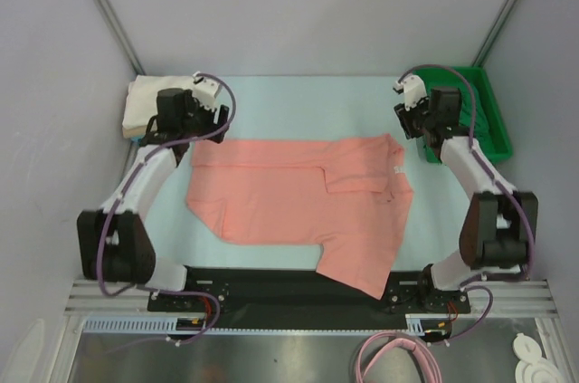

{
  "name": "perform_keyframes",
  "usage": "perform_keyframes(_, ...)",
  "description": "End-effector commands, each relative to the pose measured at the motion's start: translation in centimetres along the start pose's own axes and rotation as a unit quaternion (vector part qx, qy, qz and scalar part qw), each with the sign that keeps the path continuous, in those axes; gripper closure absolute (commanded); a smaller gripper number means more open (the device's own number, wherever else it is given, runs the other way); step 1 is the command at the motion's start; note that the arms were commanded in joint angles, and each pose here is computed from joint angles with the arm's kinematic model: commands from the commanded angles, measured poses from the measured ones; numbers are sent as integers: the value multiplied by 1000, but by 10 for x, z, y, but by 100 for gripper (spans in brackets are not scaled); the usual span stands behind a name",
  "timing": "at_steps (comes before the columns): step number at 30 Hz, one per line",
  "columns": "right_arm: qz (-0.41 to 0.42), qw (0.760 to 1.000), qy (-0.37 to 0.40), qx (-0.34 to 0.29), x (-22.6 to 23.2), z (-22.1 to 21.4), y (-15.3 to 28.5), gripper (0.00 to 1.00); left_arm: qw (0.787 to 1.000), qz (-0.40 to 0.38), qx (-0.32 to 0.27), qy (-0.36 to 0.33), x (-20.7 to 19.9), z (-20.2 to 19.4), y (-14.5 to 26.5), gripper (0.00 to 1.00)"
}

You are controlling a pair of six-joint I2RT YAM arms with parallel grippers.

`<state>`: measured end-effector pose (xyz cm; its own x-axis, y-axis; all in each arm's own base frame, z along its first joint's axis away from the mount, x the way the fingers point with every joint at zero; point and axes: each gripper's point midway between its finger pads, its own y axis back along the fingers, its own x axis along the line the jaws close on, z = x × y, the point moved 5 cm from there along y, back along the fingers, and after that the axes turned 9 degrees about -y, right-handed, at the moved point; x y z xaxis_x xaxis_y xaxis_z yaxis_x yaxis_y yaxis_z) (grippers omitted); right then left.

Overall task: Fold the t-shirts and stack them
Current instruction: Fold the tshirt

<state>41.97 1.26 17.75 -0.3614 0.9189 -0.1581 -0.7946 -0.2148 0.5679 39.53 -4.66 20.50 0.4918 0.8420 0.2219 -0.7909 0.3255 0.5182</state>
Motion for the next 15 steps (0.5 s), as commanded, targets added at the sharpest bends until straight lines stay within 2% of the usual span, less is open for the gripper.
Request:
perform_keyframes(1,1,997,22,-80,8,33,49,55,997,23,-47,-53,-5,14,31,21)
perform_keyframes(8,25,998,41,-40,29,3,96,54,990,102,68,-68,2,-49,47,21)
perform_keyframes(10,19,998,43,-35,29,-4,102,53,989,113,78,-62,5,-57,51,20)
perform_keyframes(15,4,999,44,-18,22,-15,86,48,988,113,106,-22,25,-70,46,18)
